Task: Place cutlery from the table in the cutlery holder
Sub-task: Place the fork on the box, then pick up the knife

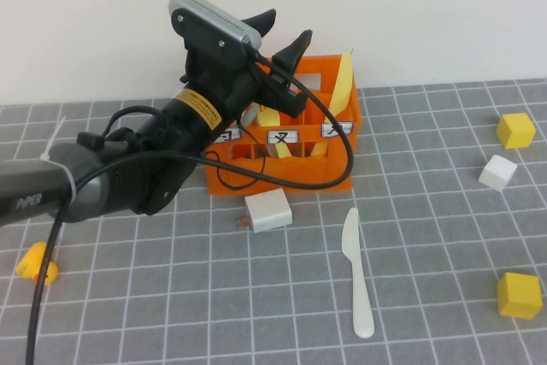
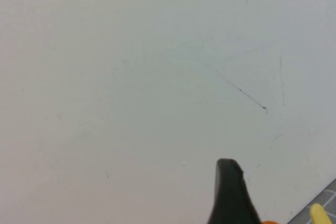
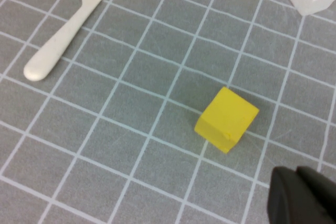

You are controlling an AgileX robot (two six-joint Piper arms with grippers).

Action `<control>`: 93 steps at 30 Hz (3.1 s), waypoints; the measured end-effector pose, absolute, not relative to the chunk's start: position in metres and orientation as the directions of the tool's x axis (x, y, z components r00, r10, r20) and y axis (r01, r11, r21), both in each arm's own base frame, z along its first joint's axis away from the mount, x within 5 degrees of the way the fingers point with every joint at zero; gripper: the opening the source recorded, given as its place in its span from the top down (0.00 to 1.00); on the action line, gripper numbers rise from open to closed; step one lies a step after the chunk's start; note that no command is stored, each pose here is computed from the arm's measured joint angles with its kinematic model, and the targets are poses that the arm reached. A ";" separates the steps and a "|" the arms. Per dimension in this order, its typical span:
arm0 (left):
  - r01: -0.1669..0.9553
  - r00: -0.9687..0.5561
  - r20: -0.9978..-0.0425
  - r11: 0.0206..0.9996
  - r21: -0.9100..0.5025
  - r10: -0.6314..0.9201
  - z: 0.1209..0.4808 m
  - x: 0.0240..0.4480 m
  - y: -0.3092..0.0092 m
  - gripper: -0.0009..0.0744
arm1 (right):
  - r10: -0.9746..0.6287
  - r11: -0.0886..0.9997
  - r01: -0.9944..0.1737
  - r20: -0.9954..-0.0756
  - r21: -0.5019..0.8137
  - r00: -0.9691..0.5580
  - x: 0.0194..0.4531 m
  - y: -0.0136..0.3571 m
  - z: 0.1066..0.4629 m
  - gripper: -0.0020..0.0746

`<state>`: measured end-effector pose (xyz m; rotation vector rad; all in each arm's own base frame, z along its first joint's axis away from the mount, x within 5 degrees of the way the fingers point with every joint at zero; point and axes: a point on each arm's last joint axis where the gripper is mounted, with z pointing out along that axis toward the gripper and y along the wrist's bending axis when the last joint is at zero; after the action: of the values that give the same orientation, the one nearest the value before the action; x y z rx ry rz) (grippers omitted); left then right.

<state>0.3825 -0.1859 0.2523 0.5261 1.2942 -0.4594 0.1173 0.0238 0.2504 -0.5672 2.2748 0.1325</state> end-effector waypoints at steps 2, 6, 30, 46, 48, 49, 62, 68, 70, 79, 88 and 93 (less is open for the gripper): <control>0.592 0.227 -0.974 0.797 0.117 -0.026 0.253 0.382 -0.186 0.48 | -0.358 0.895 -0.438 -0.714 -0.079 -0.602 0.117 0.024 0.250 0.98; 0.588 0.242 -0.970 0.798 0.128 -0.022 0.259 0.380 -0.185 0.53 | -0.358 0.895 -0.438 -0.714 -0.079 -0.602 0.117 0.024 0.250 0.98; 0.370 -0.434 -0.827 0.908 0.196 0.356 0.373 0.199 -0.080 0.99 | -0.407 0.844 -0.529 -0.748 -0.089 -0.525 0.117 0.031 0.254 0.98; 0.291 -0.448 -0.888 0.956 -0.039 0.100 0.273 0.106 -0.039 0.99 | -0.510 0.758 -0.651 -0.670 -0.053 -0.540 0.148 0.037 0.262 0.98; 0.298 -0.402 -0.914 0.952 -0.069 0.060 0.279 0.104 -0.039 0.99 | -0.511 0.757 -0.653 -0.656 -0.037 -0.556 0.165 0.036 0.266 0.98; 0.304 -0.376 -0.925 0.949 -0.078 0.045 0.282 0.103 -0.039 0.99 | -0.511 0.757 -0.653 -0.651 -0.030 -0.562 0.175 0.036 0.269 0.98; 0.303 -0.338 -0.941 0.947 -0.104 0.005 0.287 0.095 -0.036 0.99 | -0.783 0.560 -0.825 -0.374 -0.073 -0.498 0.246 0.142 0.242 0.98; 0.302 -0.341 -0.940 0.948 -0.103 0.006 0.287 0.095 -0.036 0.99 | -0.897 0.416 -0.894 -0.237 -0.169 -0.372 0.260 0.196 0.219 0.98; 0.301 -0.343 -0.939 0.948 -0.103 0.007 0.287 0.095 -0.036 0.99 | -0.902 0.407 -0.897 -0.230 -0.173 -0.365 0.269 0.205 0.215 0.98; 0.298 -0.348 -0.938 0.949 -0.106 0.004 0.286 0.095 -0.035 0.99 | -0.811 0.511 -0.857 -0.364 -0.063 -0.457 0.285 0.232 0.197 0.80; 0.297 -0.358 -0.934 0.946 -0.128 -0.014 0.286 0.094 -0.036 0.99 | -0.646 0.719 -0.695 -0.373 -0.005 -0.665 0.295 0.234 0.180 0.45; 0.296 -0.360 -0.933 0.946 -0.129 -0.014 0.286 0.094 -0.036 0.99 | -0.572 0.800 -0.599 -0.351 -0.035 -0.742 0.299 0.229 0.172 0.44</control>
<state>0.0943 -0.0360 0.2858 0.2046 1.9171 -0.3279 0.2994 0.2293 0.1724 -0.8897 2.6419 0.1130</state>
